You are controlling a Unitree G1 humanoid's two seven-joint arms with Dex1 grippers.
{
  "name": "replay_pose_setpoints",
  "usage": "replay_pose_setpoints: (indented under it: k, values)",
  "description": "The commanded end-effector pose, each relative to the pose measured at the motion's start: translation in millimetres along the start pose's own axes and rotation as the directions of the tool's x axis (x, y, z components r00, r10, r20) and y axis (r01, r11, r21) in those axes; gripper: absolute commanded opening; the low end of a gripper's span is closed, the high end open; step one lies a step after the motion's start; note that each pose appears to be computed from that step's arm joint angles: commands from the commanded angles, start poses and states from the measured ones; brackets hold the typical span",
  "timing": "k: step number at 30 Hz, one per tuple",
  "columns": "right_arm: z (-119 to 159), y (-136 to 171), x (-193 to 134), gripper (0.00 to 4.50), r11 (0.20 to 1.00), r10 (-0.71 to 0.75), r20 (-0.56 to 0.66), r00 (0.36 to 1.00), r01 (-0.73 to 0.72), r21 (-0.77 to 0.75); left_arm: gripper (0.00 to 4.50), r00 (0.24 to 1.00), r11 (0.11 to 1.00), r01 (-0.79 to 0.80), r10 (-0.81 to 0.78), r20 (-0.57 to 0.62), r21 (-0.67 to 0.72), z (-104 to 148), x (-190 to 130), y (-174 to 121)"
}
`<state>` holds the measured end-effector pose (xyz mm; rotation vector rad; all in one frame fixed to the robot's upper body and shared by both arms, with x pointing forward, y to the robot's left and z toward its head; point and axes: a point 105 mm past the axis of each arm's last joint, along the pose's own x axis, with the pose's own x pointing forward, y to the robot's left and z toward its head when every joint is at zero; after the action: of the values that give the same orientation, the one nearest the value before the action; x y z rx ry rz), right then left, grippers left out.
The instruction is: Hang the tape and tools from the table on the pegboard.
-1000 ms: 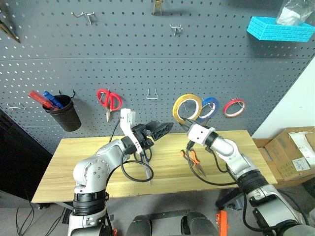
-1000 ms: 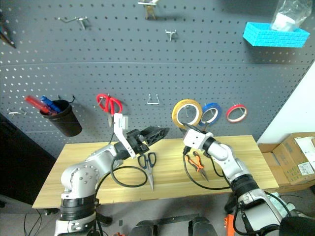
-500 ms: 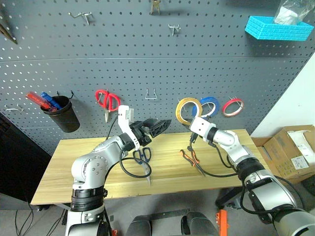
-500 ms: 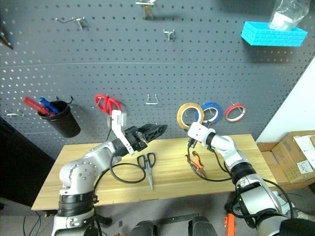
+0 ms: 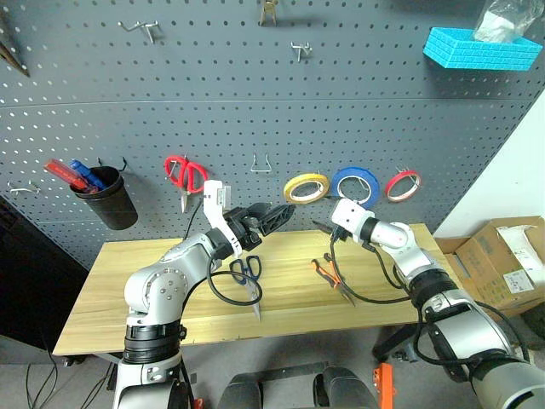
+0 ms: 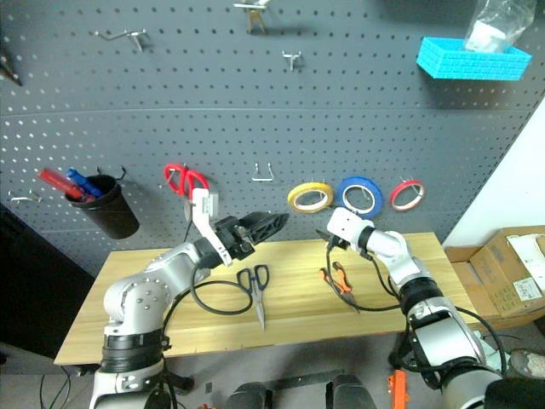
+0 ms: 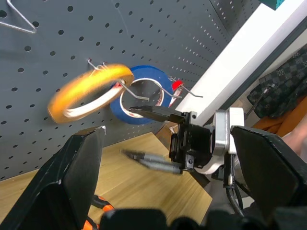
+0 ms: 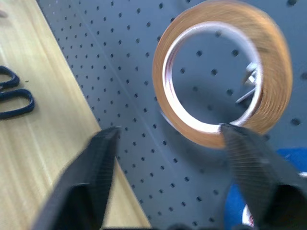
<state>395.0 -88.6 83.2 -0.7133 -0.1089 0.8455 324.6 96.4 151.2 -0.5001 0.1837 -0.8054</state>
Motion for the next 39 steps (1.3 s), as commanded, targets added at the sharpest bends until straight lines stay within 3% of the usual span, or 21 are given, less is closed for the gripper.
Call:
replay_pose_setpoints:
  k: [1, 8, 11, 14, 20, 26, 30, 39]
  values:
    - [11, -3, -5, 4.47, 0.999, -0.03, 0.051, 0.998, 0.029, 0.014, 4.5, 1.0, 0.999, 0.026, -0.026, 0.014, 0.025, 6, 0, -8]
    - [3, 27, -38, 4.47, 0.997, 0.055, -0.008, 0.998, -0.055, 0.058, 4.5, 1.0, 1.0, -0.004, 0.003, -0.017, -0.015, -9, -3, -8]
    - [-1, 35, -53, 4.47, 0.988, 0.078, -0.089, 0.993, -0.065, 0.142, 4.5, 0.996, 0.997, -0.067, 0.065, -0.056, -0.036, -30, -14, -2]
    - [-9, 44, -59, 4.47, 0.959, 0.109, -0.188, 0.976, -0.054, 0.277, 4.5, 0.97, 0.97, -0.235, 0.23, -0.074, -0.069, -51, -28, 22]
    - [-23, 58, -46, 4.47, 0.879, 0.187, -0.329, 0.925, -0.008, 0.478, 4.5, 0.936, 0.939, -0.327, 0.306, -0.173, -0.104, -87, -43, 27]
    - [-31, 59, -23, 4.47, 0.755, 0.233, -0.422, 0.876, 0.111, 0.646, 4.5, 0.932, 0.936, -0.331, 0.303, -0.2, -0.124, -95, -44, 14]
    - [-47, 57, -21, 4.47, 0.772, 0.255, -0.478, 0.84, 0.121, 0.625, 4.5, 0.927, 0.948, -0.315, 0.296, -0.229, -0.047, -96, -43, 5]
    - [-70, 56, -31, 4.47, 0.792, 0.262, -0.56, 0.786, 0.157, 0.59, 4.5, 0.933, 0.955, -0.294, 0.279, -0.226, -0.038, -94, -38, -8]
